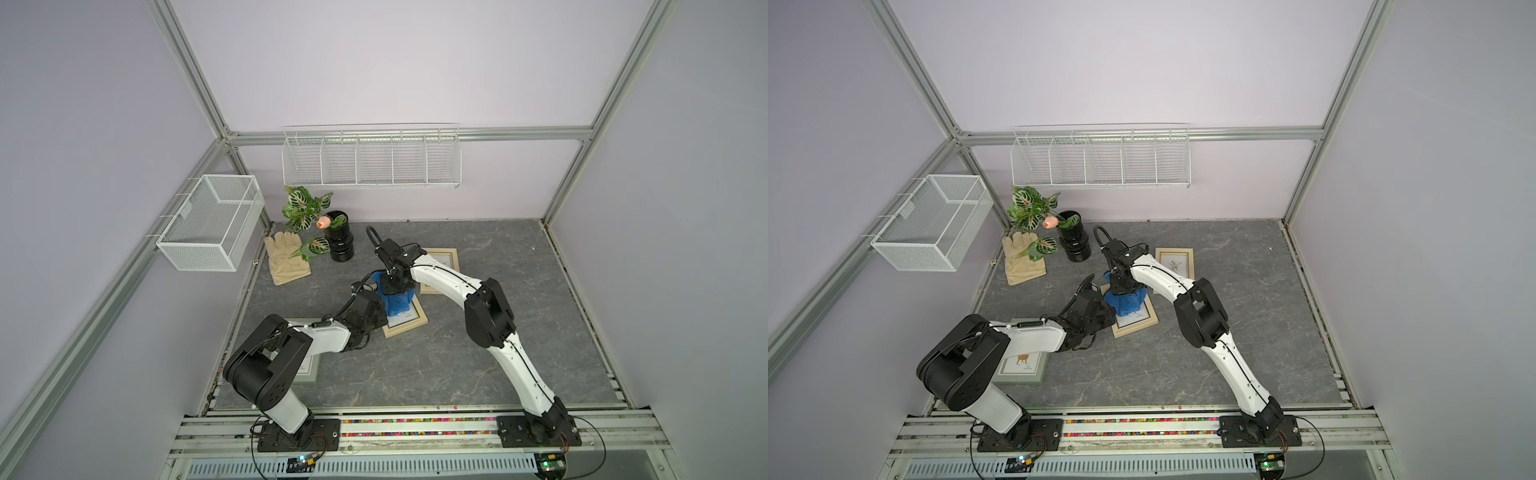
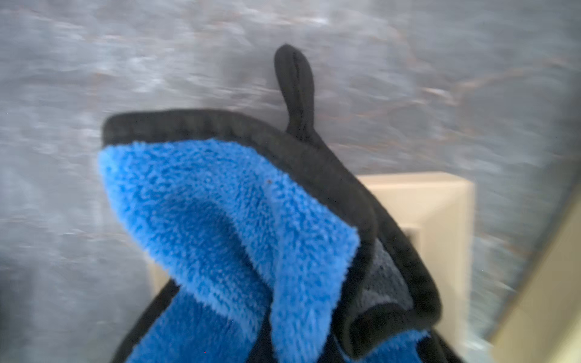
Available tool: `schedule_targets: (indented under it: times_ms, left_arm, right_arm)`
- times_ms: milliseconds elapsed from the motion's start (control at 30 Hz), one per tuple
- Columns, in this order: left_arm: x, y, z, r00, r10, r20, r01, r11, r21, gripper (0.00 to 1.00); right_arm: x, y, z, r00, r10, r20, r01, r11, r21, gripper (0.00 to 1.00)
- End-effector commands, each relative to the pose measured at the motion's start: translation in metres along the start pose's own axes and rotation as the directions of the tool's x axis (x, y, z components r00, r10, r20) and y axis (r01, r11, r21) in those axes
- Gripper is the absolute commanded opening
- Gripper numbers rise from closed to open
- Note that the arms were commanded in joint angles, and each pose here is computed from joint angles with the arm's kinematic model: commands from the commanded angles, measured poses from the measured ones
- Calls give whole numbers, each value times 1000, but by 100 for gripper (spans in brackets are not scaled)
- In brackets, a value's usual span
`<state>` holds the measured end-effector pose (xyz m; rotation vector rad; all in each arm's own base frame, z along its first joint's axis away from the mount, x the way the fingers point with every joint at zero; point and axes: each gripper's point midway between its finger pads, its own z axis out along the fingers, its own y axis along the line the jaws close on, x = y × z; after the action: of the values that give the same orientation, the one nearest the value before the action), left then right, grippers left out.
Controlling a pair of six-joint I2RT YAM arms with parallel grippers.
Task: Wipe the picture frame with a cloth
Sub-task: Wipe the dirt from the picture frame.
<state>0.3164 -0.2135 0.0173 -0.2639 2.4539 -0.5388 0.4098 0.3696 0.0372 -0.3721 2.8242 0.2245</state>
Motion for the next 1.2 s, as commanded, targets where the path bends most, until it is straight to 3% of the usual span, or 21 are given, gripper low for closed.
schedule_targets:
  times_ms: [0,300,467,633,767,1033,1167]
  left_arm:
    - [114,128,-23,923,-33,-383,-131,909,-395,34]
    - [113,126,-21,923,-38,-382,-126,910,-395,34]
    - [113,126,-22,924,-43,-380,-120,910,-397,34]
    - [111,127,-23,928,-50,-370,-114,905,-409,34]
    - [111,128,-22,926,-58,-372,-112,901,-419,35]
    - [111,128,-19,924,-60,-379,-116,898,-424,34]
    - [111,127,-18,924,-60,-377,-114,899,-423,34]
  right_arm:
    - [3,-47,-4,1000,18,-21,-15,992,122,7]
    - [12,39,10,997,-55,-61,52,998,-44,7]
    - [6,-3,14,996,7,-88,-3,999,43,7]
    - [1,-52,-10,999,33,-33,-29,992,122,7]
    - [6,-49,-15,1000,25,-18,-23,995,102,7]
    - [73,-37,-28,997,35,-62,-32,998,45,7]
    - [67,-37,-27,998,42,-48,-40,999,34,8]
